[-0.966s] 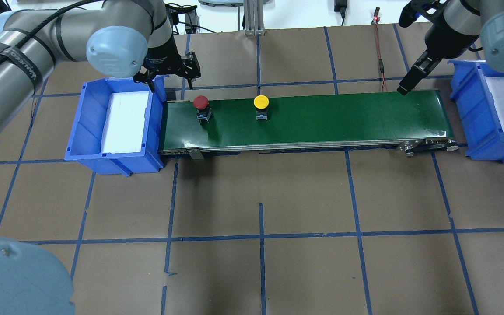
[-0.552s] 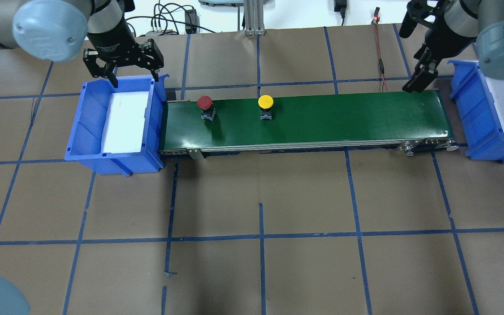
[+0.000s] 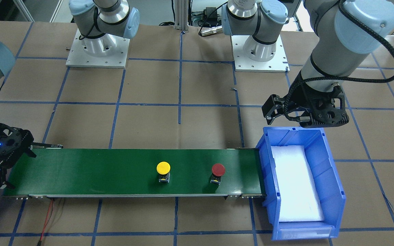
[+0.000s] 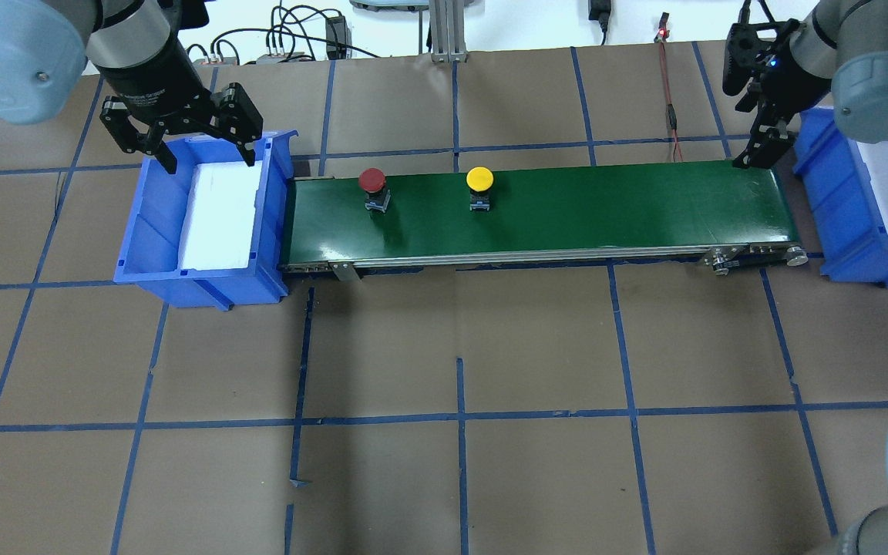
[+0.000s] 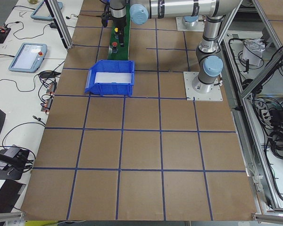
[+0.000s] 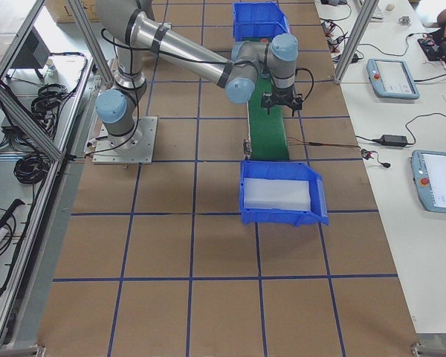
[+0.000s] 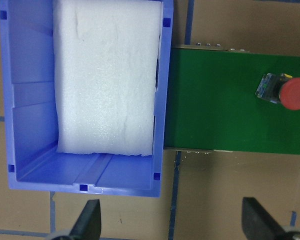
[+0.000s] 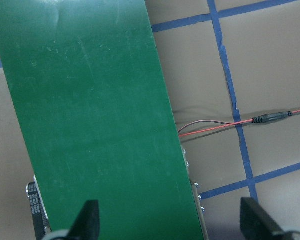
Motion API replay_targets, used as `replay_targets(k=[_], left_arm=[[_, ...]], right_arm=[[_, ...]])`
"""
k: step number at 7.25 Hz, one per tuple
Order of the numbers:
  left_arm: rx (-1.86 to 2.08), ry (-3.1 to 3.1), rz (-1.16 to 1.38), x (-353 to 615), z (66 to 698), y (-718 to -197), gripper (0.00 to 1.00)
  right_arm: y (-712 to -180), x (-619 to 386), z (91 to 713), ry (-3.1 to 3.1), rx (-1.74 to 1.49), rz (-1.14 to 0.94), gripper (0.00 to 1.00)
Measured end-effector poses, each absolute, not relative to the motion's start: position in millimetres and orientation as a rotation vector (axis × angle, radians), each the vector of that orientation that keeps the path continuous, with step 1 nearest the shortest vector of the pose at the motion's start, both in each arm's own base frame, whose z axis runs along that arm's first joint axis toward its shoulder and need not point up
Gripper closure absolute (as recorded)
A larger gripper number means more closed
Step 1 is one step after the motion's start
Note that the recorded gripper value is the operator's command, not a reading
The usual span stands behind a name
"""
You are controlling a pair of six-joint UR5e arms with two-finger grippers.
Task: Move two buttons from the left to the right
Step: 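Raise the left gripper over its bin while the right gripper reaches the belt end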
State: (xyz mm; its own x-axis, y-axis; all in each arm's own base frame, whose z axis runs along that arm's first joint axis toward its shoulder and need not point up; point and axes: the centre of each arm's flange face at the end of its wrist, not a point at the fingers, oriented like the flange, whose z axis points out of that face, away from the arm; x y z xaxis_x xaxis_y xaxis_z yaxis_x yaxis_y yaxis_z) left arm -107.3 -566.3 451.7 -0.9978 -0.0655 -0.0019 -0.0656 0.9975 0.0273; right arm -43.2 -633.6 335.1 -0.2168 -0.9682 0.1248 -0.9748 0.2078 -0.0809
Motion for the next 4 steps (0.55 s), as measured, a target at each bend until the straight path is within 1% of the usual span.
replay_targets(k=[2, 4], left_arm=[[-0.047, 3.121, 0.021, -133.3, 458.2, -562.9, 0.00], [-0.037, 3.108, -0.018, -145.7, 471.9, -556.9, 0.00]], right_arm=[[-634.6, -45.1, 329.8, -2.237, 2.127, 0.206, 0.00], [-633.8, -44.9, 331.0, -2.166, 2.193, 0.200, 0.00]])
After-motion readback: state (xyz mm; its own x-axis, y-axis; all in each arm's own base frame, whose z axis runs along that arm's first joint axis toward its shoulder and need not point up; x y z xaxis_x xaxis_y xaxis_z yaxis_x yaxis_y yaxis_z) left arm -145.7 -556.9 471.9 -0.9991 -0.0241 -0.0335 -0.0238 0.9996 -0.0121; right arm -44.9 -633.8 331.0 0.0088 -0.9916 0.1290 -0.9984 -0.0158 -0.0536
